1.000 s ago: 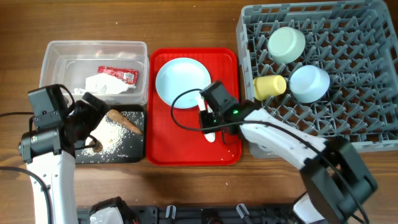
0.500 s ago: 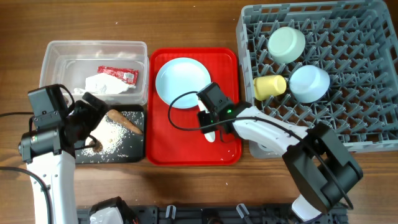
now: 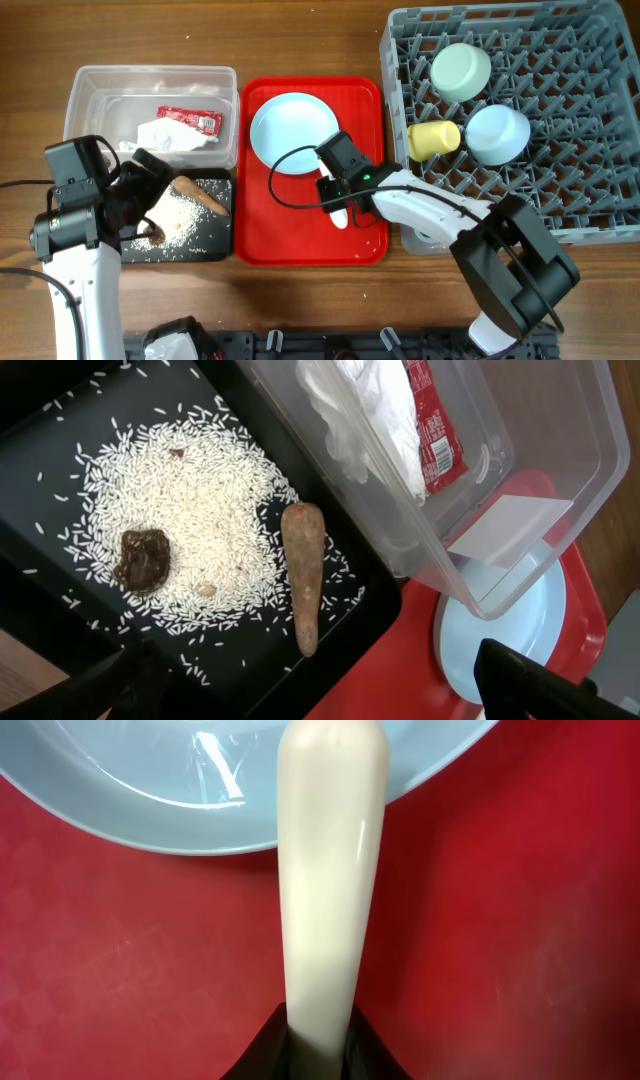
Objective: Sort waste into correct bins and load items into the dishwasher rack
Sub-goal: 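Lift the white spoon off the red tray with the right gripper, then carry the white spoon to the dish rack and release it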
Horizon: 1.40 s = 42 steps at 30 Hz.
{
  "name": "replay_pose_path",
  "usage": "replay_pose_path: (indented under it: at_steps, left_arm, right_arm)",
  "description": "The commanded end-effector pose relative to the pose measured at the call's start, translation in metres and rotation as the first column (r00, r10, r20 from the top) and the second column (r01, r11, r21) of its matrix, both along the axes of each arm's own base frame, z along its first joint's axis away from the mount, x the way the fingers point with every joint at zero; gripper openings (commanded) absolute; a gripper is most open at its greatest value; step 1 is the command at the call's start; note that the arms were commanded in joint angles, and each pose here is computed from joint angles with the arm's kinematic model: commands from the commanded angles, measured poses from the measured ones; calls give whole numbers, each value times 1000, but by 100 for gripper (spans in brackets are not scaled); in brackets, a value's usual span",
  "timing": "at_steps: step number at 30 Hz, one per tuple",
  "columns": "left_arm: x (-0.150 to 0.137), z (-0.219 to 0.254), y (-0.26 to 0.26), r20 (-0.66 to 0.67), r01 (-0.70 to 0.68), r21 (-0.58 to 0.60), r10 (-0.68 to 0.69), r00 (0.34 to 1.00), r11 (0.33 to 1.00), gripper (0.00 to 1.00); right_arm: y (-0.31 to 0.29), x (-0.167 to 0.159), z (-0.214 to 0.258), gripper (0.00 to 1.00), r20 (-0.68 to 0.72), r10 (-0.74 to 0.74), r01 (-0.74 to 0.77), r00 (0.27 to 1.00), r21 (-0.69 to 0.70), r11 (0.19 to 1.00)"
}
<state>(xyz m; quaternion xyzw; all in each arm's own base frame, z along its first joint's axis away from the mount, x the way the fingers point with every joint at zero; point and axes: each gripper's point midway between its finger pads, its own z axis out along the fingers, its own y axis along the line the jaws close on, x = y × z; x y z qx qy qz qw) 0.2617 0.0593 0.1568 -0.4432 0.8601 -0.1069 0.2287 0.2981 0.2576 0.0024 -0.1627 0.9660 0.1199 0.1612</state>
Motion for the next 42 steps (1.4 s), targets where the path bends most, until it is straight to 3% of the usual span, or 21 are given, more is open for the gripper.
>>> replay_pose_path:
  at_steps: [1, 8, 12, 15, 21, 32, 39, 42]
  left_arm:
    - [0, 1, 0, 6, -2, -3, 2, 1000, 1000, 100]
    - [0, 1, 0, 6, -2, -3, 2, 1000, 1000, 100]
    - [0, 1, 0, 6, -2, -3, 2, 1000, 1000, 100]
    - [0, 1, 0, 6, -2, -3, 2, 1000, 1000, 100]
    - [0, 1, 0, 6, -2, -3, 2, 1000, 1000, 100]
    - [0, 1, 0, 6, -2, -3, 2, 1000, 1000, 100]
    - [0, 1, 0, 6, -2, -3, 2, 1000, 1000, 100]
    - [0, 1, 0, 6, -2, -3, 2, 1000, 1000, 100]
  right_arm:
    - [-1, -4, 4, 14, -14, 4, -4, 1000, -1, 1000]
    - [-16, 5, 121, 14, 183, -51, 24, 982, 145, 989]
    - [-73, -1, 151, 14, 205, -161, 144, 965, 98, 985]
    - [-120, -10, 151, 14, 194, -246, 253, 950, -8, 967]
    - [-163, -17, 132, 14, 153, -281, 306, 947, -176, 935]
    - [-187, -12, 104, 18, 127, -212, 245, 969, -384, 890]
    - [-186, -13, 101, 31, 116, -209, 238, 971, -385, 892]
    - [-160, -8, 100, 31, 92, -186, 204, 978, -260, 944]
